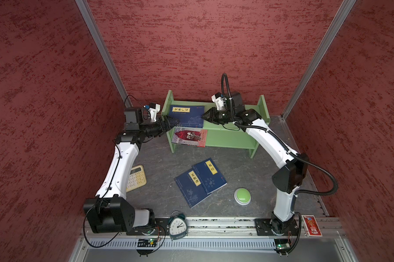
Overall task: Stacking books/files
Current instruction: Move the book to the bookshelf, then pick up the book at the center of the table.
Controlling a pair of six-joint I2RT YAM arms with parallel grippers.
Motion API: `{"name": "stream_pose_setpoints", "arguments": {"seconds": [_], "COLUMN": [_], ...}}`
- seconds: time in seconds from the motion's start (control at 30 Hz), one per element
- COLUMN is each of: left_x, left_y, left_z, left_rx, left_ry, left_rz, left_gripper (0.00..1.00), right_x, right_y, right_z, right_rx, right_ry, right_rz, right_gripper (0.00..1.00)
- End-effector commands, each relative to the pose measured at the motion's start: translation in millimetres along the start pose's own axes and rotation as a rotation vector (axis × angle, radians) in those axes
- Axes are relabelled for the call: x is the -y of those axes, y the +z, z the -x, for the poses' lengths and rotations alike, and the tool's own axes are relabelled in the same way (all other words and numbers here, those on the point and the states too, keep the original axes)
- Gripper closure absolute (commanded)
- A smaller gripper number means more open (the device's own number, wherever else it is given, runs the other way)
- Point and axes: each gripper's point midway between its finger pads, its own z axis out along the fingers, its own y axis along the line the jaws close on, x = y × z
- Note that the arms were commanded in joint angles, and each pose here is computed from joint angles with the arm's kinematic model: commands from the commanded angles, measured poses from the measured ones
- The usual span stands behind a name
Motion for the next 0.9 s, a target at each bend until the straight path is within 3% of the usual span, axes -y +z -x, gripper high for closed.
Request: {"name": "stream_pose_setpoints", "arguments": {"seconds": [0.0, 0.2, 0.4, 0.5, 0.6, 0.73, 0.87], "left_x": [21, 60, 68, 48, 21, -19, -48], "left_y": [-11, -24, -15, 0, 17, 41, 61], "left_z": [-7, -27, -92, -126, -161, -200, -216], "left_rx": [-0.025, -0.112, -0.231, -0.235, -0.282, -0.362, -0.392], "left_ry": [-0.03, -0.027, -0.013, -0.066, -0.092, -0.156, -0.163], "left_rz": [-0.063, -0.188, -0.214, -0.158, -0.086, 0.005, 0.081], "left_gripper": [0.16, 0.15, 0.14, 0.13, 0.12, 0.11, 0.1], "right_x": [-8, -10, -32, -38, -21, 16, 48], "right_y": [-6, -46, -118, -150, -157, -148, -125], "right_z": [10, 31, 24, -18, -84, -169, -219], "right_rx": [0.033, 0.156, 0.289, 0.301, 0.22, 0.124, 0.059], "right_ry": [-0.027, -0.1, -0.193, -0.213, -0.189, -0.094, 0.002], "right_rz": [-0.013, -0.14, -0.161, -0.081, -0.013, -0.008, -0.051], "right_gripper": [0.65, 0.52, 0.51, 0.51, 0.51, 0.48, 0.47]}}
